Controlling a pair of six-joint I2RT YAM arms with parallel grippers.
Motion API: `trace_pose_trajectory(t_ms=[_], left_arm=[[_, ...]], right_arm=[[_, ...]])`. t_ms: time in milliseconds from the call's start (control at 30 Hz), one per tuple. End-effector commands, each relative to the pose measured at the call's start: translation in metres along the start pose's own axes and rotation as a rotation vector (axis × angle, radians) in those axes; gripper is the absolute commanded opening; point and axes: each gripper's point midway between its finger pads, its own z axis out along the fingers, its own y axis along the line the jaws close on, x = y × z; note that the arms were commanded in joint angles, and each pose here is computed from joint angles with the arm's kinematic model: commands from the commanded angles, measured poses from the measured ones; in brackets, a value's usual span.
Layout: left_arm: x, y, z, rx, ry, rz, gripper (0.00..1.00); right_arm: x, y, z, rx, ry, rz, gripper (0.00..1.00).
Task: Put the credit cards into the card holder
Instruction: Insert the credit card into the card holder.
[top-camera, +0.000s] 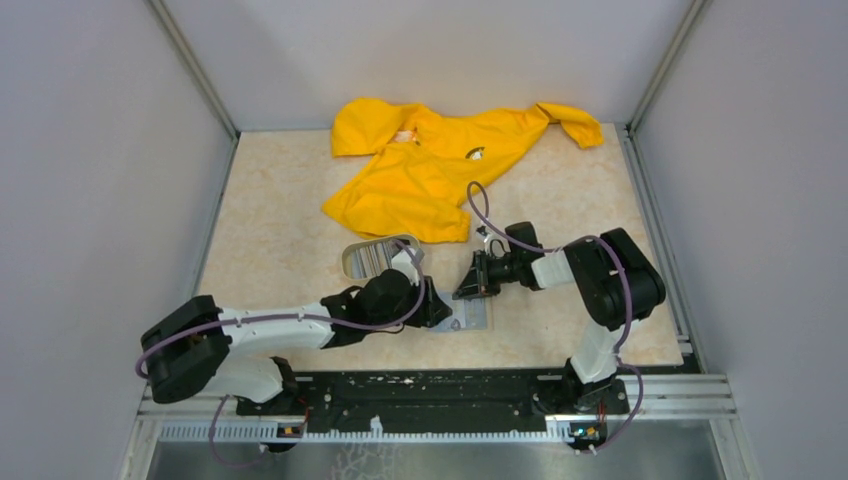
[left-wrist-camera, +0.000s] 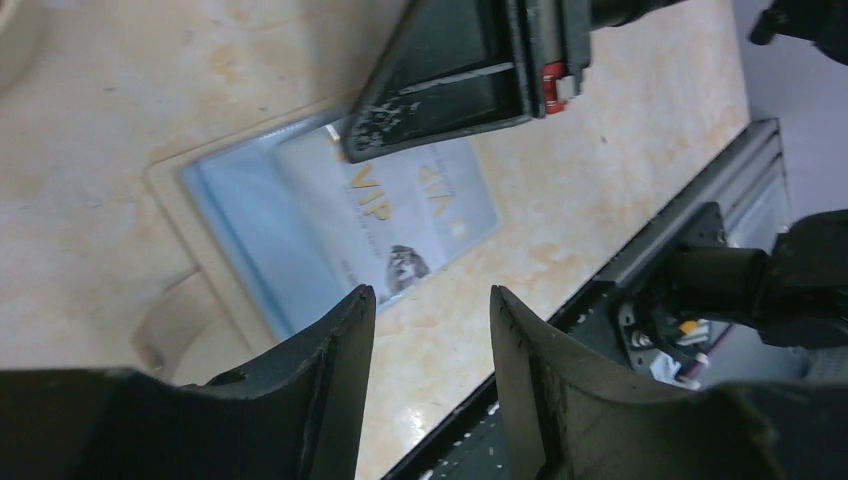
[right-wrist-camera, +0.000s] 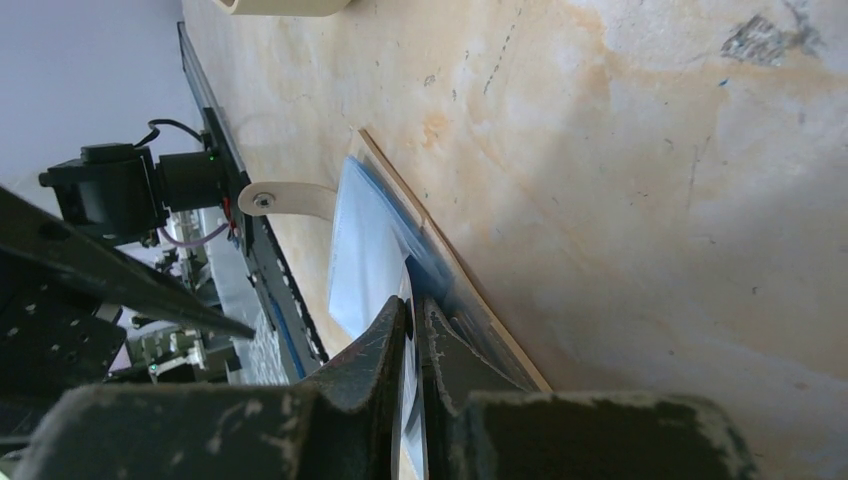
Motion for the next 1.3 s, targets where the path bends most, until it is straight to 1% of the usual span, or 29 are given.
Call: trace_pose_trajectory(t_ms=[0, 67, 133, 167, 300, 500, 567, 833, 1033, 1267], left_arm=[[-0.006, -0.043, 0.006, 0.133, 0.04, -0.086, 0.5], [-0.005, -0.045, 0.017, 0.106, 0.059, -0.116, 0.36], [0.0, -0.045, 0.029, 0.057, 0.085, -0.143, 0.24], [0.003, -0.044, 0.036, 0.03, 0.101, -0.145, 0.2], [0.011, -0.044, 0.055, -0.089, 0.137, -0.13, 0.13], [0.026, -0.028, 0.074, -0.296, 0.177, -0.097, 0.13], [0.027, -0.026, 0.079, -0.34, 0.183, -0.076, 0.14], [0.023, -0.002, 0.081, -0.52, 0.146, 0.024, 0.19], [0.018, 0.009, 0.075, -0.578, 0.128, 0.064, 0.24], [0.017, 0.021, 0.069, -0.644, 0.129, 0.097, 0.3]], right_arm=[[-0.01, -0.003, 0.005, 0.028, -0.015, -0.052, 0.07], [-0.01, -0.004, 0.005, 0.032, -0.015, -0.052, 0.07], [-0.01, -0.004, 0.005, 0.033, -0.014, -0.052, 0.07], [-0.011, -0.004, 0.005, 0.034, -0.014, -0.053, 0.06], [-0.011, -0.005, 0.005, 0.039, -0.011, -0.052, 0.06], [-0.01, -0.006, 0.005, 0.041, -0.005, -0.043, 0.06], [-0.01, -0.006, 0.005, 0.041, -0.005, -0.043, 0.06], [-0.011, -0.005, 0.005, 0.037, -0.003, -0.044, 0.06], [-0.011, -0.004, 0.005, 0.031, -0.001, -0.043, 0.09], [-0.012, -0.001, 0.005, 0.024, 0.002, -0.051, 0.16]])
